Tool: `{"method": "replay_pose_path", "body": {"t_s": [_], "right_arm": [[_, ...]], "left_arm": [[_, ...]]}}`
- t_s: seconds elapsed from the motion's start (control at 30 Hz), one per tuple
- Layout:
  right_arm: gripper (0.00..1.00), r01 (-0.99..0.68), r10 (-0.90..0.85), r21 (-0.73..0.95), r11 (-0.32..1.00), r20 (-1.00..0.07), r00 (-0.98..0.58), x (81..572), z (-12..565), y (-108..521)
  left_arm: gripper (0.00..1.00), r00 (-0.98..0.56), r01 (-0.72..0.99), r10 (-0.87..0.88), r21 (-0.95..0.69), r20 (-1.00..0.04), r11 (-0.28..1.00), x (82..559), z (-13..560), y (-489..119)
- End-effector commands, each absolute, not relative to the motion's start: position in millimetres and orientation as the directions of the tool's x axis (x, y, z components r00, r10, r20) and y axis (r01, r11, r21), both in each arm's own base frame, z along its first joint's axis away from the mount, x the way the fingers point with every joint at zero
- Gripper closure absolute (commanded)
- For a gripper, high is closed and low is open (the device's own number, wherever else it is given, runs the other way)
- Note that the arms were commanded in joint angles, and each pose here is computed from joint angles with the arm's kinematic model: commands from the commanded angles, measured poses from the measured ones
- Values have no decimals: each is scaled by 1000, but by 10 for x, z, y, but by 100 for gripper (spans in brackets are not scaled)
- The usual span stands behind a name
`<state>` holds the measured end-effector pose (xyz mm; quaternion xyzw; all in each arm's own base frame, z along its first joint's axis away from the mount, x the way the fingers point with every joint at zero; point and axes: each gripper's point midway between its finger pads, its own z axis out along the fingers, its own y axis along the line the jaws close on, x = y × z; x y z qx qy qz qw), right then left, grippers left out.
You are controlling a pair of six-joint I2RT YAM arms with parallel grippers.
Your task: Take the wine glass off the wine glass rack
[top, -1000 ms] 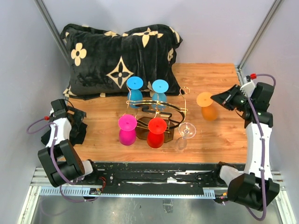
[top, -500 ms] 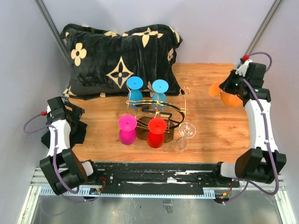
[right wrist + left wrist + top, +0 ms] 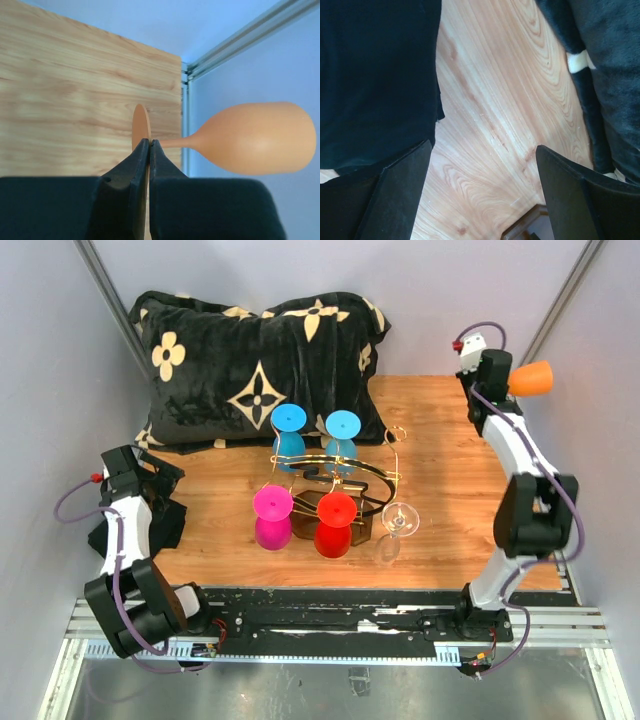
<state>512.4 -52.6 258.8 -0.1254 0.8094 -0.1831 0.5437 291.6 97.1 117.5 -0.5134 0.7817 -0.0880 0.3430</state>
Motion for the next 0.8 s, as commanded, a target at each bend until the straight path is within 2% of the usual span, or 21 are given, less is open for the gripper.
{"method": "replay_pose_path", "body": {"t_s": [0.0, 0.1, 0.2, 0.3, 0.4, 0.77], "right_arm": [[99, -18, -670, -733, 680, -612, -421, 5674, 2209, -865], [99, -31, -761, -829, 559, -498, -415, 5996, 1888, -945], [99, -22, -854, -917, 399, -363, -374, 6188, 1678, -998], [99, -83, -895, -946, 314, -266, -357, 6334, 1475, -1068], [99, -122, -928, -965, 232, -182, -326, 6428, 1356, -1101], [99, -182, -937, -972, 147, -78, -341, 6542, 698, -1153]], "left_arm": [[10, -291, -718, -880, -522, -375, 460, 3013, 985, 801], [11, -330, -729, -864, -478, -380, 489, 3027, 926, 810], [10, -308, -725, -839, -461, -449, 513, 3057, 1057, 920], [9, -282, -719, -821, -457, -496, 523, 3098, 1208, 1007], [9, -286, -710, -833, -479, -473, 516, 3156, 1209, 971], [10, -255, -692, -845, -522, -470, 499, 3192, 1272, 913]]}}
